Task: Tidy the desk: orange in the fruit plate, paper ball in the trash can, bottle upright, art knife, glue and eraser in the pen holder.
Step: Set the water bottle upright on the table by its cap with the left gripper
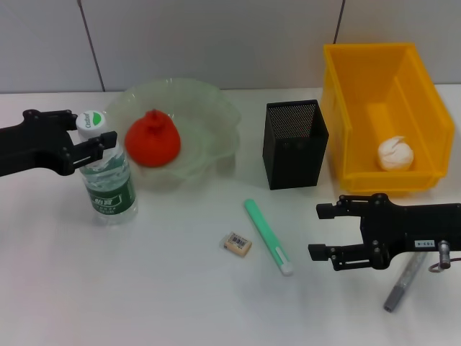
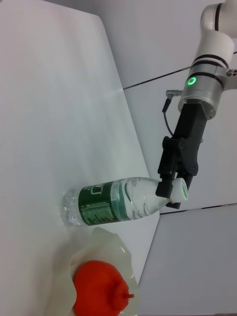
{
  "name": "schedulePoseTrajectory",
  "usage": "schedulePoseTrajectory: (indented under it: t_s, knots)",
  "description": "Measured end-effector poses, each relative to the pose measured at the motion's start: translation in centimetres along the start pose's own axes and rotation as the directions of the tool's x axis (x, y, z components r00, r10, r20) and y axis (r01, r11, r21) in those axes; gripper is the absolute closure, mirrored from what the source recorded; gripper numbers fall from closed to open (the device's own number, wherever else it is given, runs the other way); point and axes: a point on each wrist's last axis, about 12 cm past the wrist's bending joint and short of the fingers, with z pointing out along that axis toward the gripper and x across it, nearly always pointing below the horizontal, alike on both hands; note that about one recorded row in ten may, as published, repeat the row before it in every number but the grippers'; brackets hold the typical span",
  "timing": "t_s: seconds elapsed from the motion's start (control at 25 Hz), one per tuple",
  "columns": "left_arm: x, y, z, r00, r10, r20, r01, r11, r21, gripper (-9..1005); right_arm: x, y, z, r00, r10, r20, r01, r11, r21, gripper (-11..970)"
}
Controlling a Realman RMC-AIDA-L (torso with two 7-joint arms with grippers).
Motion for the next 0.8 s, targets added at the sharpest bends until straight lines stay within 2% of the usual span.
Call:
schedulePoseTrajectory:
  t_s: [0.8]
  knots:
    - [0.05, 0.08, 0.31, 1.000, 0.005, 0.000, -0.005, 1.000, 0.000, 485, 0.00, 0.03, 0.06, 1.000, 0.005, 0.001, -0.005, 1.000, -0.001, 167]
